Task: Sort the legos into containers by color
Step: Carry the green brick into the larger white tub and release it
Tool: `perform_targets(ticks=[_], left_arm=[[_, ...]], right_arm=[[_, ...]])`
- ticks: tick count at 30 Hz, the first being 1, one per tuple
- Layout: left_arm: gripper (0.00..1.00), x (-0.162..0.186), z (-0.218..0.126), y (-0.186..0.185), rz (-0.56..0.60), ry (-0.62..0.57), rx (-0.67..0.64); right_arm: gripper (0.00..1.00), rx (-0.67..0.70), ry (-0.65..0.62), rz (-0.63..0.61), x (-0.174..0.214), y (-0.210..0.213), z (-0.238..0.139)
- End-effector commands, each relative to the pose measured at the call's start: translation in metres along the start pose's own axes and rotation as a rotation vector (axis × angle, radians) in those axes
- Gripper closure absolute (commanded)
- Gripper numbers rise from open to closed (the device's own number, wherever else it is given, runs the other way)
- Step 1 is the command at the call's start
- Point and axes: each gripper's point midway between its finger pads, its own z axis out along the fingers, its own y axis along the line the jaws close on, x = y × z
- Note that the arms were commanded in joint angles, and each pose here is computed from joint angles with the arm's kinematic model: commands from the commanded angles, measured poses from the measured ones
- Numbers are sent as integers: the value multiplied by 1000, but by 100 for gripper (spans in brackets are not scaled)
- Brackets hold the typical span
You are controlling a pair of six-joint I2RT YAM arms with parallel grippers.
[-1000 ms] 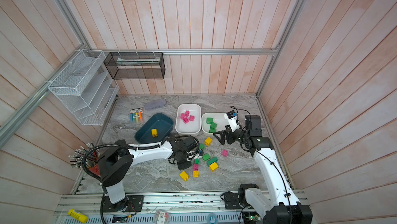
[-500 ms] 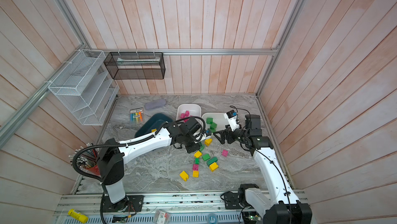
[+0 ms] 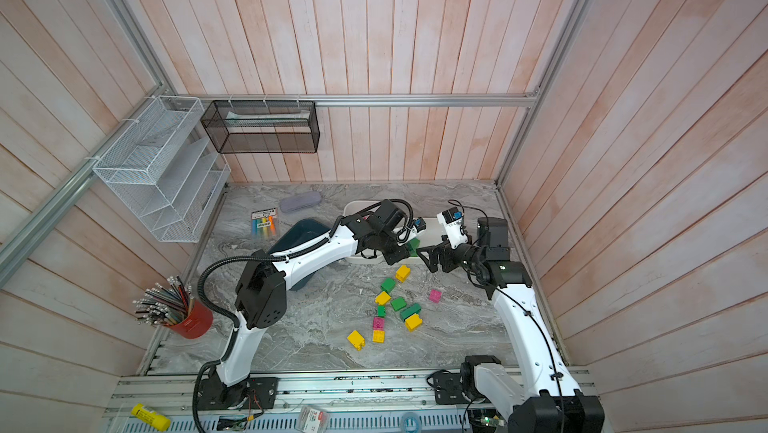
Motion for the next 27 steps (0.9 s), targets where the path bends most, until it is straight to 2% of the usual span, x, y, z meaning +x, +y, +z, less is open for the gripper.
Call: perform_targets(ticks=[1, 6, 11, 19, 22, 23, 25, 27], left_arm=[[70, -22, 5, 15, 31, -63, -18], [70, -25, 23, 26, 53, -74, -48], [69, -8, 42, 26, 65, -32, -40], [67, 6, 61, 37, 113, -4, -97], [59, 7, 60, 32, 100, -9, -70], [55, 5, 58, 30, 97, -14, -62], [40, -1, 51, 27, 91, -31, -52], [34, -12, 38, 26, 85, -55, -50]], right_arm=[[2, 43, -32, -17, -12, -5, -11], [2, 48, -29, -12, -9, -6, -13], [2, 55, -28, -9, -8, -9, -13], [2, 47, -27, -2, -9, -10, -12], [2, 52, -20, -7, -8, -10, -12], [2, 51, -20, -7, -8, -10, -12], [2, 45, -22, 0, -8, -10, -11], [2, 37, -27, 4, -8, -9, -11]])
